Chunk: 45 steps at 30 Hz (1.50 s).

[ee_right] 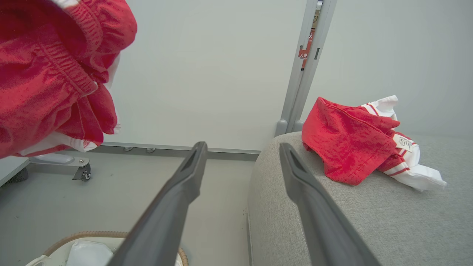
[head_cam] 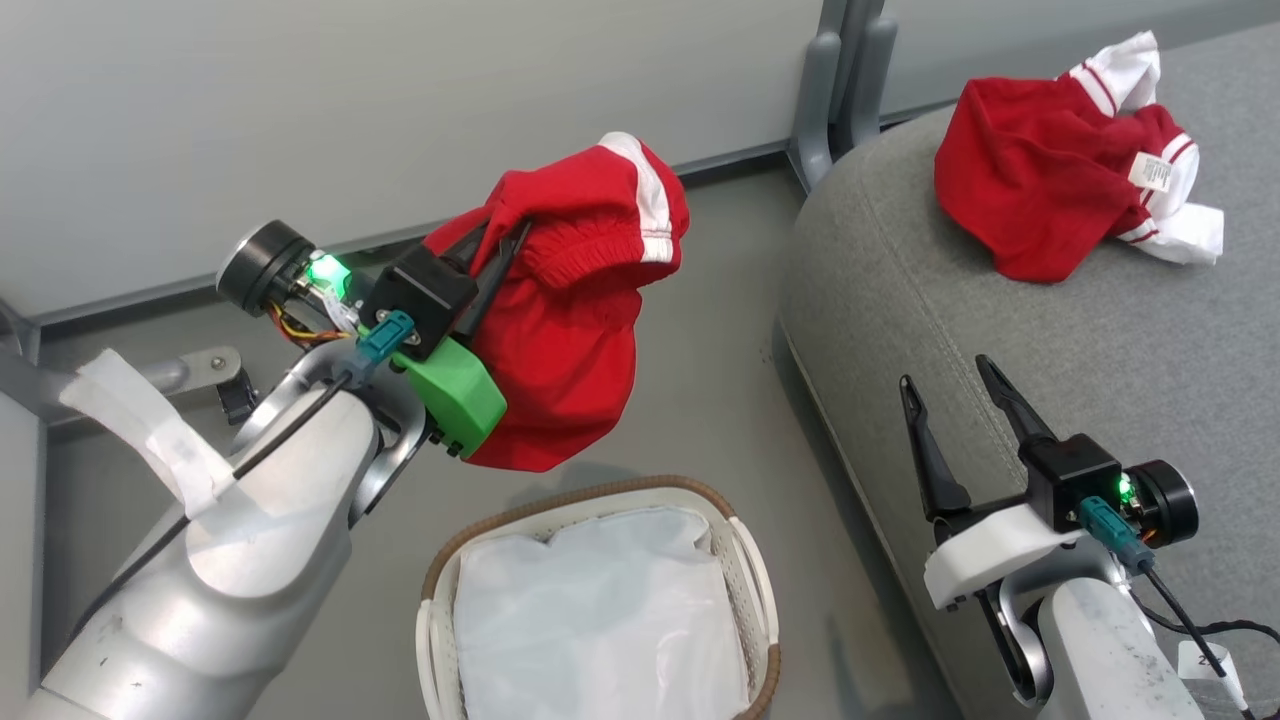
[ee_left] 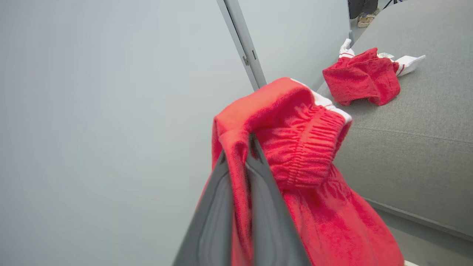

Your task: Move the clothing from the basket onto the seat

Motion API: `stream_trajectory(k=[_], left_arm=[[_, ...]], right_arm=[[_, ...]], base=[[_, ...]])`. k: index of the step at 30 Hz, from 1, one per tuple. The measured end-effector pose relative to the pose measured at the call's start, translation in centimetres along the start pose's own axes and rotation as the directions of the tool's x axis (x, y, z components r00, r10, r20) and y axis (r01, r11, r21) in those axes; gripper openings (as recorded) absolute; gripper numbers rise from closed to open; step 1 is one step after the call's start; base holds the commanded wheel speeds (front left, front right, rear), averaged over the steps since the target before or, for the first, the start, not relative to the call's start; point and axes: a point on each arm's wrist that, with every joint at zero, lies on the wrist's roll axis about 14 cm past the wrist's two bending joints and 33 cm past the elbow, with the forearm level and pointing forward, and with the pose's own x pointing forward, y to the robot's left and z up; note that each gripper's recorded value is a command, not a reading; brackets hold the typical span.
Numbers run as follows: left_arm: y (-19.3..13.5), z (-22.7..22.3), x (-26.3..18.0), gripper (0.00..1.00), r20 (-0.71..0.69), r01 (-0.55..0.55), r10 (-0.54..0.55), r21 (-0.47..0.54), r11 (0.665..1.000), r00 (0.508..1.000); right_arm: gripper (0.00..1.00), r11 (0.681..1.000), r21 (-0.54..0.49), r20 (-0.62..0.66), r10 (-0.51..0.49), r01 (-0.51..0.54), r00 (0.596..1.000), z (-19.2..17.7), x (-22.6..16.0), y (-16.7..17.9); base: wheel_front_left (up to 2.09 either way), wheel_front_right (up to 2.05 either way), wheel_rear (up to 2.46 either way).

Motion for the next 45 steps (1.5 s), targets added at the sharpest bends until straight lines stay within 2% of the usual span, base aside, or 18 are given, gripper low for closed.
stream_trajectory(k=[5,11,16,22,29,36,37,39,45], left_arm=[[1.2,5.0,-0.8,0.0,0.066,-0.033,0.029,0.063,0.997,0.997],[1.2,7.5,-1.3,0.0,0.098,-0.043,0.035,0.078,0.996,0.995],[0.1,8.0,-0.9,0.0,0.108,-0.02,0.013,0.069,0.997,0.994],[-1.4,8.0,-0.8,0.0,0.103,0.014,-0.021,0.068,0.998,0.994],[-3.4,8.3,-1.1,0.0,0.108,0.06,-0.067,0.061,0.996,0.992],[-5.6,7.7,-2.0,0.0,0.106,0.105,-0.109,0.039,0.994,0.988],[-5.9,7.7,-2.2,0.0,0.109,0.11,-0.113,0.033,0.993,0.988],[-6.3,7.6,-2.4,0.0,0.114,0.114,-0.116,0.018,0.993,0.987],[-6.8,6.2,-3.1,0.0,0.104,0.091,-0.085,-0.056,0.994,0.991]], right_arm=[[1.0,0.999,-0.006,0.063,0.042,-0.042,0.997,2.4,-0.4,1.5],[1.0,0.993,0.003,0.131,0.113,-0.114,0.985,4.9,0.2,3.9],[1.0,0.979,0.039,0.184,0.189,-0.199,0.965,6.8,1.1,6.5],[1.0,0.957,0.014,0.269,0.277,-0.291,0.922,10.3,2.6,9.3],[1.0,0.946,-0.055,0.297,0.322,-0.321,0.899,12.1,4.4,10.5],[1.0,0.943,-0.118,0.305,0.332,-0.31,0.893,13.1,5.8,10.6],[0.79,0.942,-0.124,0.299,0.335,-0.312,0.894,13.0,5.9,10.7],[0.0,0.94,-0.126,0.278,0.341,-0.318,0.898,12.4,6.1,10.9],[0.0,0.939,-0.13,0.276,0.344,-0.32,0.897,12.4,6.4,11.0]], base=[[0.0,0.0,0.0],[0.0,0.0,0.0],[0.0,0.0,0.0],[0.0,0.0,0.0],[0.0,0.0,0.0],[0.0,0.0,0.0],[0.0,0.0,0.0],[0.0,0.0,0.0],[0.0,0.0,0.0]])
